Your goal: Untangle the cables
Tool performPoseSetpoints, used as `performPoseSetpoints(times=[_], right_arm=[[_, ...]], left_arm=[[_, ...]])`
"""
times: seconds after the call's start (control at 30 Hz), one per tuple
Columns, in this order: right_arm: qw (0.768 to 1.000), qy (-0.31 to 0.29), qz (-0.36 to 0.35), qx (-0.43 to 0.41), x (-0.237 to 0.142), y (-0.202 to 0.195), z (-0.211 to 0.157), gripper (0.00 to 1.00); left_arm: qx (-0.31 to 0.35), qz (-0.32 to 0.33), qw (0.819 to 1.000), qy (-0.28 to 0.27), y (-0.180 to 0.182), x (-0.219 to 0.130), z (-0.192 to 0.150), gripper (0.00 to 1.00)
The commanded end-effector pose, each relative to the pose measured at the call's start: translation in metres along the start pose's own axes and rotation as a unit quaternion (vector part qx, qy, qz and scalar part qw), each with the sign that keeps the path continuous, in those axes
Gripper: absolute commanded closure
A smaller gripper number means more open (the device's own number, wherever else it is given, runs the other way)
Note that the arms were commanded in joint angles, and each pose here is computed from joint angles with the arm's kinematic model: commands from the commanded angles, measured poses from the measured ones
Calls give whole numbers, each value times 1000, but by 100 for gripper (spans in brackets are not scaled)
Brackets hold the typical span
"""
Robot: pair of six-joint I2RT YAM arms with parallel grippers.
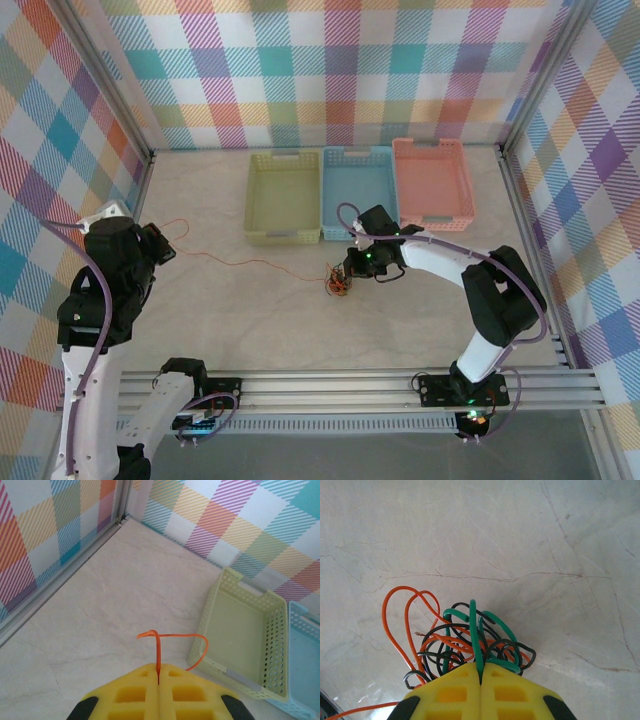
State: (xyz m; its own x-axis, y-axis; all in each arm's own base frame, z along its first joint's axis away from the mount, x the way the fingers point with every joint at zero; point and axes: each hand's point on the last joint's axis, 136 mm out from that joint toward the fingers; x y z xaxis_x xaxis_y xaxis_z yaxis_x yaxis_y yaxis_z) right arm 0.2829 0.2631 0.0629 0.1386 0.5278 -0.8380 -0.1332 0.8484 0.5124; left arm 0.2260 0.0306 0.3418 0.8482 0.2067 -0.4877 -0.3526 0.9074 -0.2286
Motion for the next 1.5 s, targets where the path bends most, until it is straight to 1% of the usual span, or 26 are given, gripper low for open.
performPoseSetpoints(times=[0.0, 0.1, 0.2, 0.27, 0.47, 0.57, 0.7, 0.77, 0.9, 1.0, 1.07, 1.13, 1.27, 1.47], right_arm=[[1000, -15, 7, 4, -7, 2, 3, 100], [1000, -17, 9, 5, -8, 2, 3, 100], [1000, -22, 9, 4, -11, 2, 3, 100], [1000, -20, 6, 1, -11, 0, 1, 100], [1000, -13, -16, 0, -14, -6, -1, 87], [1000, -15, -24, -2, -15, -9, -1, 75], [999, -27, -36, -16, -22, -10, 2, 61], [998, -39, -27, -31, -30, -4, 5, 59], [993, -89, 25, -71, -61, 25, 14, 57], [982, -130, 73, -119, -85, 50, 17, 55], [971, -148, 100, -157, -93, 62, 16, 53], [963, -140, 125, -193, -94, 74, 8, 50], [941, -93, 158, -286, -83, 98, -12, 44], [924, -30, 184, -335, -70, 111, -21, 38]], left_arm=[[-11, -43, 999, 13, -15, 9, -7, 100], [-20, -112, 991, 69, -39, 24, -38, 100], [-29, -141, 982, 119, -49, 38, -66, 100], [-29, -154, 979, 133, -52, 42, -77, 100], [-31, -179, 971, 153, -58, 47, -95, 100], [-30, -191, 968, 157, -62, 45, -96, 100], [-24, -230, 960, 160, -74, 38, -95, 100], [-19, -249, 956, 157, -80, 34, -94, 100], [-15, -277, 946, 169, -90, 30, -96, 100], [-17, -298, 938, 177, -96, 28, -98, 100], [-17, -304, 936, 175, -98, 25, -96, 100], [-16, -307, 936, 172, -100, 21, -91, 100], [-15, -320, 933, 163, -106, 9, -76, 100], [-17, -333, 930, 153, -112, -8, -57, 100]])
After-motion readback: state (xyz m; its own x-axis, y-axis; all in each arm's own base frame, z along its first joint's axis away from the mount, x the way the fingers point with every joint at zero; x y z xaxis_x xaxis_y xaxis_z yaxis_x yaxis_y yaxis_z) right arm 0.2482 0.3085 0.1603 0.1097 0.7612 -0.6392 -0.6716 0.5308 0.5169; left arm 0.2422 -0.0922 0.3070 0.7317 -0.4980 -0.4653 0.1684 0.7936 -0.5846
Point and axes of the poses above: each hand's point on the last joint's axis, 136 mm out from that joint toward the fingers, its own x axis out along the fingers, its own y axis along the line the jaws close on, z = x × y, and after that the axes turned 6 degrees about x, right-handed
